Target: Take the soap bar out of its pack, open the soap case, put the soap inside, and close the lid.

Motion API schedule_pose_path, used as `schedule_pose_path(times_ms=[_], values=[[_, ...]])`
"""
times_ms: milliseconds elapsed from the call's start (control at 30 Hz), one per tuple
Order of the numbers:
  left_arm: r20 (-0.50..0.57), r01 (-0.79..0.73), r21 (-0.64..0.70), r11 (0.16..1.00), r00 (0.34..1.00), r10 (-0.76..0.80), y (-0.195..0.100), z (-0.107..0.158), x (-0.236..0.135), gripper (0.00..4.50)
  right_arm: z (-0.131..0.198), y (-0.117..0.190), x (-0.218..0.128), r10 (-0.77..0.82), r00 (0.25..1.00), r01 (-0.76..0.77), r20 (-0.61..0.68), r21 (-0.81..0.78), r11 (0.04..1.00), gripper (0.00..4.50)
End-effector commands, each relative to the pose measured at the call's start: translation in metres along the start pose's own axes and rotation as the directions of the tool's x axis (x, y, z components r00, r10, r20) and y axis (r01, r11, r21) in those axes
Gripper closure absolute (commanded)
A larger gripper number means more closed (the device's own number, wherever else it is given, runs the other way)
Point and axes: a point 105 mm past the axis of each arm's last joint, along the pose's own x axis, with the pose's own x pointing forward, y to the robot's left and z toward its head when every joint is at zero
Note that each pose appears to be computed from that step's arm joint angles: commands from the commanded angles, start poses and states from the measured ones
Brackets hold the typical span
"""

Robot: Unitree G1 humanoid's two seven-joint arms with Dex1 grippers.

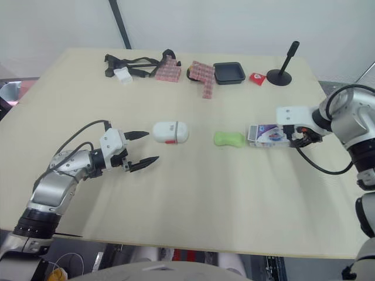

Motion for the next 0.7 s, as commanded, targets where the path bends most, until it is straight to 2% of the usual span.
schedule_pose_path(times_ms=[33,167,200,267,367,567,667,700], values=[[0.02,-0.006,0.028,1.0,1.0,0.006,0.002,0.007,-0.004,0.0,-0.001,-0.006,-0.027,-0.107,0.994,0.105,0.03,0.048,0.993,2.11],[0.016,-0.002,0.025,1.0,1.0,0.001,0.001,0.005,-0.004,0.0,0.001,-0.006,-0.027,-0.215,0.974,0.189,0.075,0.258,0.947,2.11],[0.017,-0.002,0.025,1.0,1.0,0.001,0.001,0.005,-0.003,0.0,0.0,-0.007,-0.025,-0.257,0.963,0.212,0.076,0.375,0.903,2.11],[0.021,-0.002,0.024,1.0,1.0,0.002,0.001,0.006,-0.003,0.0,-0.007,-0.008,-0.021,-0.323,0.946,0.243,0.037,0.58,0.777,2.11],[0.036,-0.004,0.013,1.0,0.999,0.004,0.003,0.008,0.0,0.0,-0.011,-0.006,-0.01,-0.385,0.922,0.235,-0.028,0.833,0.502,2.11],[0.046,0.016,0.021,1.0,0.999,-0.017,0.005,0.01,0.006,0.0,-0.003,0.002,0.013,-0.375,0.924,0.161,-0.077,0.967,0.199,2.11],[0.05,0.03,0.035,0.999,0.998,-0.032,0.006,0.012,0.007,0.0,-0.009,0.002,0.016,-0.388,0.912,0.197,-0.13,0.971,0.138,2.11],[0.053,0.035,0.033,0.999,0.998,-0.036,0.007,0.012,0.007,0.0,-0.01,0.002,0.016,-0.391,0.911,0.196,-0.132,0.972,0.128,1.84]])
